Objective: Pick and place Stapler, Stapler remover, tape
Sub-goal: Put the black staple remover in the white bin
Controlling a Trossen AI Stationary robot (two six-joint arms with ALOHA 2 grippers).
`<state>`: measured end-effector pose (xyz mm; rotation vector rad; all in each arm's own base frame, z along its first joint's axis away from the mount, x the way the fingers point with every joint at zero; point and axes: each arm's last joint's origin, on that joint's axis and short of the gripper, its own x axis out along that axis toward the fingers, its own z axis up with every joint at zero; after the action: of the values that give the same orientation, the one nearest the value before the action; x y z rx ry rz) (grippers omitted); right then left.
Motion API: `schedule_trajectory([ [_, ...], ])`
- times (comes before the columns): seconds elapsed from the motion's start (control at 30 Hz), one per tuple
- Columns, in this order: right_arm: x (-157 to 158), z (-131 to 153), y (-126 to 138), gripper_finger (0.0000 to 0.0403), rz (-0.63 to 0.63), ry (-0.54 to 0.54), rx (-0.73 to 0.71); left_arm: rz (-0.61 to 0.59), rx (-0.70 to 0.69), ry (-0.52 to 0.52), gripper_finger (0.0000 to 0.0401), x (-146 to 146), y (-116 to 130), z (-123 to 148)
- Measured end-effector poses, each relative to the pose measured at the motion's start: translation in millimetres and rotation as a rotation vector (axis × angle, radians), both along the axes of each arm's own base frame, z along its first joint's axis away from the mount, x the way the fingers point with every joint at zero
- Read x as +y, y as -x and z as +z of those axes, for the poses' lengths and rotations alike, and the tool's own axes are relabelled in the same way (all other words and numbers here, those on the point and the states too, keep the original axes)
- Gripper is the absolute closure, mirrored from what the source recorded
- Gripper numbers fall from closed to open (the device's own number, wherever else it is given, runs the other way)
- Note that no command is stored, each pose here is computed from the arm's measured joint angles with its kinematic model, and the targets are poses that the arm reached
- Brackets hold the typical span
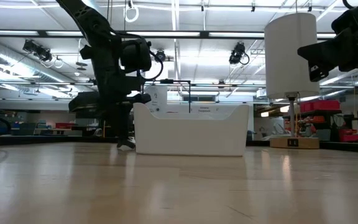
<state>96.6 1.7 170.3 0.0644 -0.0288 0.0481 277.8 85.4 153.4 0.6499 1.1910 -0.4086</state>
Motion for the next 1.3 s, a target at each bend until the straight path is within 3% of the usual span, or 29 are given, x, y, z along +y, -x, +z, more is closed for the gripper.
schedule_trajectory([
  [0.57, 0, 0, 0, 0.0389, 0.0, 0.0, 0.0, 0.003, 0.007, -0.015, 0.0392, 0, 1, 1],
  [0.87, 0, 0, 0, 0.0389, 0.0, 0.0, 0.0, 0.012, 0.01, -0.063, 0.0391, -6, 15, 25],
  [1.3, 0, 0, 0, 0.0389, -0.001, 0.0, 0.0, 0.028, -0.096, -0.141, 0.0391, -16, 29, 63],
])
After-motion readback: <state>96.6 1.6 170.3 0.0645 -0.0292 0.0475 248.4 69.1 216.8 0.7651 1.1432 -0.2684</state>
